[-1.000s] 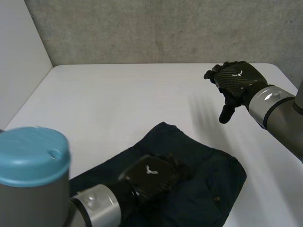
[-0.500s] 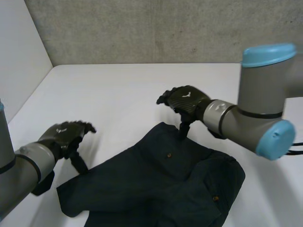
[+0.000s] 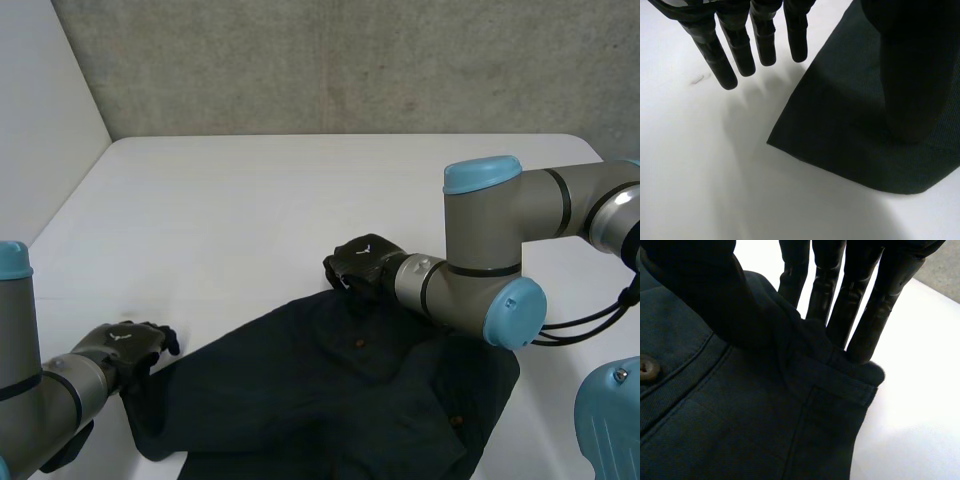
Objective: Fold the shorts.
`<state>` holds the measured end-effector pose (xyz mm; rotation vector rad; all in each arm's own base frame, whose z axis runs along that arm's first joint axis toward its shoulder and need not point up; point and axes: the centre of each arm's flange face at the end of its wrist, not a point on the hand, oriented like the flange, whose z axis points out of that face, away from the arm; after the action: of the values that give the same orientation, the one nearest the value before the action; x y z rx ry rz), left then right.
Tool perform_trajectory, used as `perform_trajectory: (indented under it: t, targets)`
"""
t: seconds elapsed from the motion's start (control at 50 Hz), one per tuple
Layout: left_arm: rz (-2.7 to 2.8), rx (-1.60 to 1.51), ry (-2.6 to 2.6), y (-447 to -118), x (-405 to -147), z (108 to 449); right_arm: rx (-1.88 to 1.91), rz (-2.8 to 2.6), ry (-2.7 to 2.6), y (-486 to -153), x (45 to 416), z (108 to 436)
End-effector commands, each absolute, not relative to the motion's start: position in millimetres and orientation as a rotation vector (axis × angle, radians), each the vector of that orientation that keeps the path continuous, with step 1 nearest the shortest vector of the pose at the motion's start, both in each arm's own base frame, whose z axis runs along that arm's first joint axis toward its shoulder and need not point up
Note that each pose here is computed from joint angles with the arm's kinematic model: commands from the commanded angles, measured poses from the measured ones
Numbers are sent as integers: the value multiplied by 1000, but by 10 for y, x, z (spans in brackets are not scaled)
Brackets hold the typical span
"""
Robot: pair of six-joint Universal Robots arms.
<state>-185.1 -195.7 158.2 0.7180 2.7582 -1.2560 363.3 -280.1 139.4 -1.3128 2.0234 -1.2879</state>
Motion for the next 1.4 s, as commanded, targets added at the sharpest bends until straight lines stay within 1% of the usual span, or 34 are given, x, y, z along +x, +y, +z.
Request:
perform_trajectory:
  t: [0.02, 0.16, 0.22, 0.34, 0.46, 0.6, 0.62, 0.76, 0.82, 0.84, 0.88, 0.9, 0.92, 0.94, 0.96, 0.98, 1.0, 1.02, 1.04, 1.08, 1.14, 1.16, 1.22, 1.3, 1.32, 1.34, 1.38, 1.4]
  targets:
    - [-1262, 708, 2757, -1980, -1846, 1579, -1309, -1362, 1978, -2774, 3617, 1726]
    - [-1292, 706, 2743, -2044, -1862, 1552, -1310, -1439, 1930, -2658, 3546, 2082]
    - [-1292, 708, 2743, -2081, -1876, 1511, -1336, -1465, 1914, -2616, 3520, 2164]
    - [-1237, 757, 2736, -2199, -1904, 1375, -1386, -1496, 1895, -2580, 3487, 2225]
    - [-1247, 765, 2691, -2342, -1921, 1364, -1403, -1531, 1877, -2565, 3463, 2312]
    - [-1393, 734, 2601, -2599, -2012, 1582, -1387, -1621, 1831, -2579, 3463, 2470]
    - [-1406, 734, 2595, -2618, -2022, 1608, -1367, -1660, 1813, -2604, 3455, 2543]
    - [-1587, 786, 2519, -2720, -2257, 1881, -1282, -1880, 1727, -2706, 3456, 2831]
    - [-1763, 753, 2419, -2906, -2358, 2150, -1198, -2032, 1671, -2836, 3474, 2973]
    - [-1897, 711, 2335, -3043, -2415, 2379, -1171, -2081, 1648, -2884, 3480, 3019]
    - [-2036, 673, 2237, -3175, -2480, 2631, -1111, -2202, 1582, -2985, 3498, 3155]
    - [-2108, 651, 2183, -3239, -2515, 2769, -1036, -2334, 1498, -3091, 3515, 3308]
    - [-2259, 595, 2057, -3344, -2580, 3088, -992, -2404, 1446, -3134, 3521, 3408]
    - [-2336, 557, 1986, -3390, -2603, 3262, -946, -2469, 1398, -3173, 3522, 3503]
    - [-2408, 510, 1918, -3419, -2616, 3436, -843, -2598, 1282, -3231, 3518, 3730]
    - [-2477, 466, 1854, -3427, -2635, 3598, -799, -2651, 1220, -3245, 3514, 3837]
    - [-2599, 371, 1733, -3423, -2654, 3899, -760, -2692, 1164, -3250, 3509, 3929]
    - [-2652, 326, 1680, -3408, -2662, 4025, -720, -2731, 1112, -3252, 3500, 4018]
    - [-2699, 287, 1633, -3391, -2665, 4135, -654, -2792, 1017, -3247, 3478, 4179]
    - [-2802, 207, 1523, -3334, -2694, 4345, -604, -2834, 945, -3232, 3447, 4301]
    - [-2869, 178, 1447, -3230, -2718, 4488, -580, -2870, 905, -3251, 3359, 4404]
    - [-2901, 170, 1416, -3129, -2724, 4568, -583, -2870, 907, -3246, 3350, 4410]
    - [-2902, 181, 1434, -3043, -2724, 4544, -600, -2855, 945, -3228, 3333, 4364]
    - [-2820, 250, 1563, -3009, -2738, 4229, -652, -2814, 1028, -3156, 3286, 4254]
    - [-2778, 280, 1622, -2978, -2726, 4085, -671, -2798, 1056, -3139, 3280, 4206]
    - [-2760, 290, 1647, -2958, -2711, 4026, -692, -2779, 1088, -3130, 3273, 4145]
    - [-2707, 316, 1709, -2919, -2679, 3869, -791, -2685, 1202, -3081, 3276, 3876]
    - [-2646, 353, 1782, -2875, -2660, 3668, -830, -2644, 1244, -3062, 3281, 3766]
